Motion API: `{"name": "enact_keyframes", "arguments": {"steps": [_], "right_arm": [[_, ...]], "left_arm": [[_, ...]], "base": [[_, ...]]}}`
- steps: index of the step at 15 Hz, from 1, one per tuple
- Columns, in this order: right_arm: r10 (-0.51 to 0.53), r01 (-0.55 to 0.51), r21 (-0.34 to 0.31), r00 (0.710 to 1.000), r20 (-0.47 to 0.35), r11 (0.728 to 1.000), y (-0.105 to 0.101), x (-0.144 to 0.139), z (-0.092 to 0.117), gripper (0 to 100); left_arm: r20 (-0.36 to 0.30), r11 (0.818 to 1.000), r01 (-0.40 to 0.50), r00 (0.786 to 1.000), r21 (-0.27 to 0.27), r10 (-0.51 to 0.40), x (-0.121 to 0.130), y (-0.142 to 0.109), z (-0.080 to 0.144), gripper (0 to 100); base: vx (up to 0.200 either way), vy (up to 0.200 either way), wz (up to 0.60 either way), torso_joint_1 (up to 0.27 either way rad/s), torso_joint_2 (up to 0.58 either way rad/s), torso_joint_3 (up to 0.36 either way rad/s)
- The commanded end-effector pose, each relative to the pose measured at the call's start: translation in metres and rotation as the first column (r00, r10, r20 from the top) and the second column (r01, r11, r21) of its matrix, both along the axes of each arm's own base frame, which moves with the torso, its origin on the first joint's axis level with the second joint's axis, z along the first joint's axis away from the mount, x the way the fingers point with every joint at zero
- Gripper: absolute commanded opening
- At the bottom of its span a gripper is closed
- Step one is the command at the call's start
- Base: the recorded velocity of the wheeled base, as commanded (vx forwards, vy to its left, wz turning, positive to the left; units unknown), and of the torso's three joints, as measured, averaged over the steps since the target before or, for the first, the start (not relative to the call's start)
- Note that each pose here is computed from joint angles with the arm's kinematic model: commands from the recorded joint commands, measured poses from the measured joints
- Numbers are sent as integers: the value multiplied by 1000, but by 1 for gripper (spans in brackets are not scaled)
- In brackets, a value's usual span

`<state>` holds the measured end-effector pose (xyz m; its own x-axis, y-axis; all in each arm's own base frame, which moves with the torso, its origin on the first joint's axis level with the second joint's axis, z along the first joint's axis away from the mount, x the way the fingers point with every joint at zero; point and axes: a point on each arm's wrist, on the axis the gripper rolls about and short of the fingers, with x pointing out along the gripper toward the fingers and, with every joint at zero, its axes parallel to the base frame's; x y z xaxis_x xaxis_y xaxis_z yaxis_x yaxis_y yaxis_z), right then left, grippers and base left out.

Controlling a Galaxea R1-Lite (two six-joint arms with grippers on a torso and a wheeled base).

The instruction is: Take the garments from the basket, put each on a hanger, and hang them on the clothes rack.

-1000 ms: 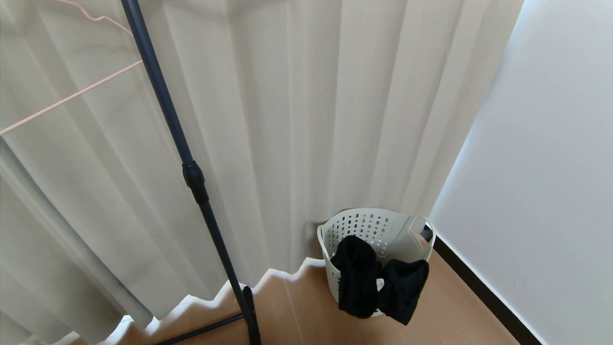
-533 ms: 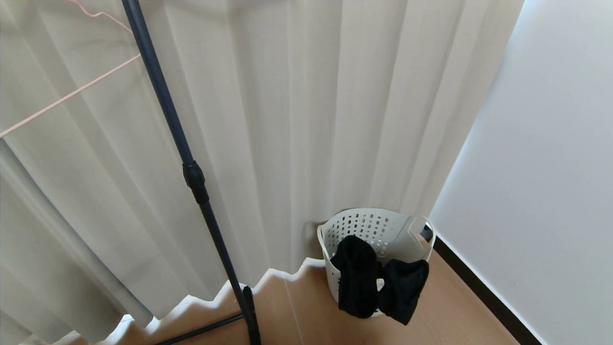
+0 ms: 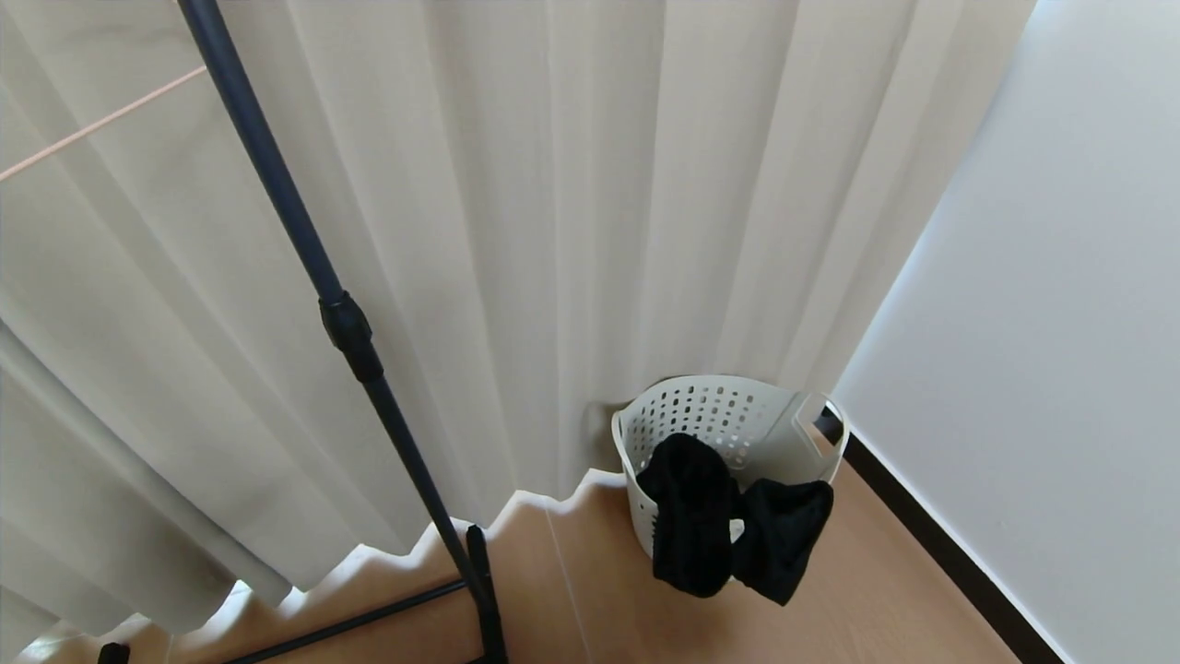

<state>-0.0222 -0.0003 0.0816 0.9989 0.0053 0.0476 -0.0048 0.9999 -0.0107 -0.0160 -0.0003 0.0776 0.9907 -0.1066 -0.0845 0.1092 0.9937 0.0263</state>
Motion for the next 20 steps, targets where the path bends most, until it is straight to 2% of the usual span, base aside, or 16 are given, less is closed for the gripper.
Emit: {"name": "enact_keyframes", "arguments": {"steps": [1,20], "right_arm": [[1,-1,0,1000,0,1000,0,0,0,100],[1,-1,2,1000,0,1000,0,0,0,100]], "left_arm": [[0,1000,0,1000,0,0,0,0,0,100],[0,1000,-3,1000,-3,3,0,0,0,100]], "base": [[0,0,0,-2,-2,-198],[0,0,0,2,2,-193]]}}
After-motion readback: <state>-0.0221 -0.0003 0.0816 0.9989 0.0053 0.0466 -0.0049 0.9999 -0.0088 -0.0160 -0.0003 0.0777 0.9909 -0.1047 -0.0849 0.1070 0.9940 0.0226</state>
